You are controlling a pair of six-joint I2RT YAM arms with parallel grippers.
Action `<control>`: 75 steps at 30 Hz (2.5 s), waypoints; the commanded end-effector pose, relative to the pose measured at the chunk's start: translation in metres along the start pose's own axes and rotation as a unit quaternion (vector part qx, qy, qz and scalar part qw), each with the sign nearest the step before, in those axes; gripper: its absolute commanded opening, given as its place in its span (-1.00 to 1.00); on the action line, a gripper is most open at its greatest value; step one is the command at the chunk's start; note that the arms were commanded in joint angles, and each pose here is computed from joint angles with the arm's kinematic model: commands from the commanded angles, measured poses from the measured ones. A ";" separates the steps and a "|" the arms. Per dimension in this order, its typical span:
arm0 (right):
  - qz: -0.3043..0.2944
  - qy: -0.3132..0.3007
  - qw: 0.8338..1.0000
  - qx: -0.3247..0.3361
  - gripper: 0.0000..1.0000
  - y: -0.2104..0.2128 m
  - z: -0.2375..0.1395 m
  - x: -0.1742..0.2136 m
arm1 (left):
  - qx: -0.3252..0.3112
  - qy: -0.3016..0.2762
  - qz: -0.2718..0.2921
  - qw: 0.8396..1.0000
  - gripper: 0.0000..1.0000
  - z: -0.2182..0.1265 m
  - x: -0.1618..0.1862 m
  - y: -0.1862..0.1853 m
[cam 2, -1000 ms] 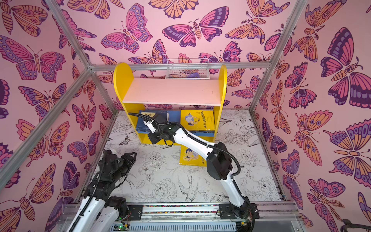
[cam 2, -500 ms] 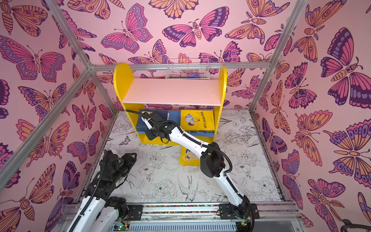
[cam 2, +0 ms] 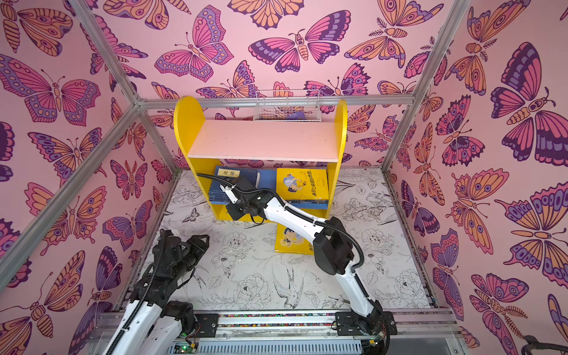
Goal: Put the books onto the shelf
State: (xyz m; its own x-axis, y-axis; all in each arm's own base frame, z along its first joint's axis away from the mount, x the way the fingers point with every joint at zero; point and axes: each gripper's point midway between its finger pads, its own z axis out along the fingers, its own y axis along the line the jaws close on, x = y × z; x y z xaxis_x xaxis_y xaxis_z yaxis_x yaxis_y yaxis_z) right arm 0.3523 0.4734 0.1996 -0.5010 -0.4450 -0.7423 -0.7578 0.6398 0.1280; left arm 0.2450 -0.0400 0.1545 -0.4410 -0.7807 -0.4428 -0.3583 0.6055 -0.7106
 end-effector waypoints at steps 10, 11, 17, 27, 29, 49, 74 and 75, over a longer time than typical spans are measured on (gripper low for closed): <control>0.289 -0.043 0.943 0.156 -0.66 -0.111 -0.162 0.149 | 0.143 0.137 0.173 0.965 0.20 0.049 0.082 -0.063; 0.335 -0.034 0.927 0.165 -0.58 -0.123 -0.166 0.175 | 0.144 0.163 0.190 0.957 0.24 0.056 0.094 -0.068; 0.464 -0.026 0.870 0.168 0.12 -0.167 -0.179 0.258 | 0.139 0.255 0.266 0.919 0.48 0.092 0.144 -0.095; 0.477 0.033 0.864 0.159 0.11 -0.188 -0.142 0.299 | 0.082 0.331 0.378 0.861 0.48 0.131 0.222 -0.088; 0.478 0.046 0.861 0.165 0.11 -0.192 -0.135 0.306 | 0.059 0.335 0.387 0.857 0.47 0.139 0.228 -0.078; 0.446 -0.094 0.888 -0.055 -0.13 -0.134 -0.169 0.192 | -0.011 0.374 0.427 0.823 -0.05 0.147 0.244 -0.035; 0.489 -0.032 0.872 0.012 -0.67 -0.141 -0.131 0.215 | 0.113 0.392 0.420 0.811 -0.05 0.122 0.257 -0.071; 0.484 -0.031 0.875 0.012 -0.80 -0.138 -0.130 0.214 | 0.115 0.392 0.419 0.810 -0.05 0.122 0.257 -0.072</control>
State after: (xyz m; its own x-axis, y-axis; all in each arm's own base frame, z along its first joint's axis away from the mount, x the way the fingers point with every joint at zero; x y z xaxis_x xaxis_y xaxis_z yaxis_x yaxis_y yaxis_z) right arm 0.2959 0.1613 0.0769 -0.8410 0.4339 -0.3230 0.1691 0.7780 0.6050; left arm 0.2877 -0.2824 0.0263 -0.8724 0.2005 -0.4457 0.3838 0.8457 -0.3708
